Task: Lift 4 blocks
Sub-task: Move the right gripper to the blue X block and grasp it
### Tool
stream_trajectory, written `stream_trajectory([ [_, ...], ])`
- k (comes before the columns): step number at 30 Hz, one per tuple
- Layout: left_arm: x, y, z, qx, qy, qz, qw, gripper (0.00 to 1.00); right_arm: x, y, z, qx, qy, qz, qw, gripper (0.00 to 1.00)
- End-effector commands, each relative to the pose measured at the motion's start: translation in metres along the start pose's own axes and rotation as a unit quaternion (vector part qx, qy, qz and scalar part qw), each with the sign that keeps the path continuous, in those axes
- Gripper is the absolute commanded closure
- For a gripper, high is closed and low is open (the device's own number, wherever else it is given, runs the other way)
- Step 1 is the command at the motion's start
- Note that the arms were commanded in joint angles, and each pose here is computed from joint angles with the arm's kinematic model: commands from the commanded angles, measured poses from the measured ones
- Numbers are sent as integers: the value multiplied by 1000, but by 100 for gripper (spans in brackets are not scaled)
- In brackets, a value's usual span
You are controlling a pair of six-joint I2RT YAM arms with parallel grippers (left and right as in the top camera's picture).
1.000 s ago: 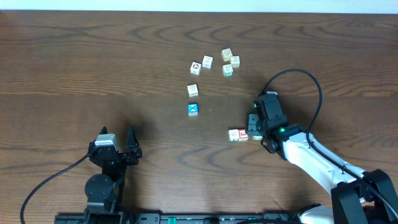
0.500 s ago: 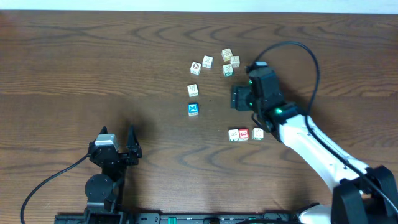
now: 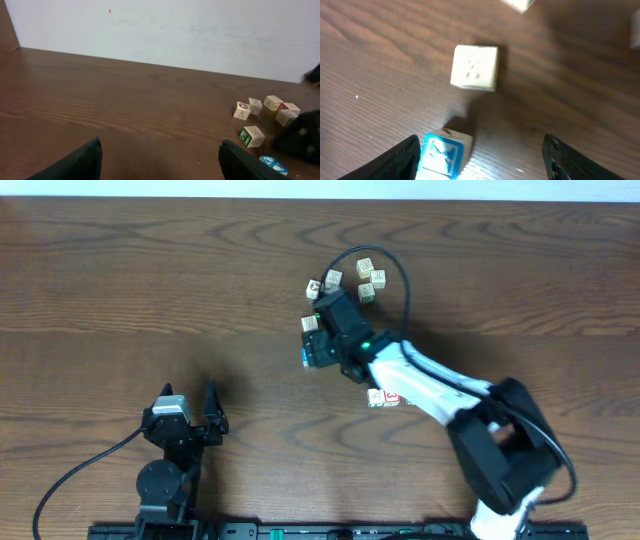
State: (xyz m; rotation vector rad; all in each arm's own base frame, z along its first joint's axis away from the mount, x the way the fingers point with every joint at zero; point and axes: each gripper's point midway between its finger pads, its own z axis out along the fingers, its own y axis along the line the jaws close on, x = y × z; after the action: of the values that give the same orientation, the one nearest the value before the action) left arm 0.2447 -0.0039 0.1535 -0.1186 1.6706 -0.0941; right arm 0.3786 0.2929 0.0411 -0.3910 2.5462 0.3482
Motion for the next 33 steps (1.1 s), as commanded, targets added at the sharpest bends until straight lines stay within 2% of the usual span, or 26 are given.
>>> stream_trajectory([
  [1,16,8,1,-18,24,2,1000,25,-4,18,7,-6,-4,-2,1000,26],
  [9,16,8,1,-18,24,2,1000,25,6,20,20,26,-5,6,1000,31],
  [14,16,8,1,-18,24,2,1000,25,11,13,26,46,-3,35,998,39],
  [20,16,8,1,-18,24,2,1000,25,24,7,38,59,14,44,997,43],
  [24,16,8,1,-18,24,2,1000,25,31,2,44,69,22,42,997,50],
  [33,16,8,1,-18,24,2,1000,25,28,-5,43,87,15,41,995,58],
])
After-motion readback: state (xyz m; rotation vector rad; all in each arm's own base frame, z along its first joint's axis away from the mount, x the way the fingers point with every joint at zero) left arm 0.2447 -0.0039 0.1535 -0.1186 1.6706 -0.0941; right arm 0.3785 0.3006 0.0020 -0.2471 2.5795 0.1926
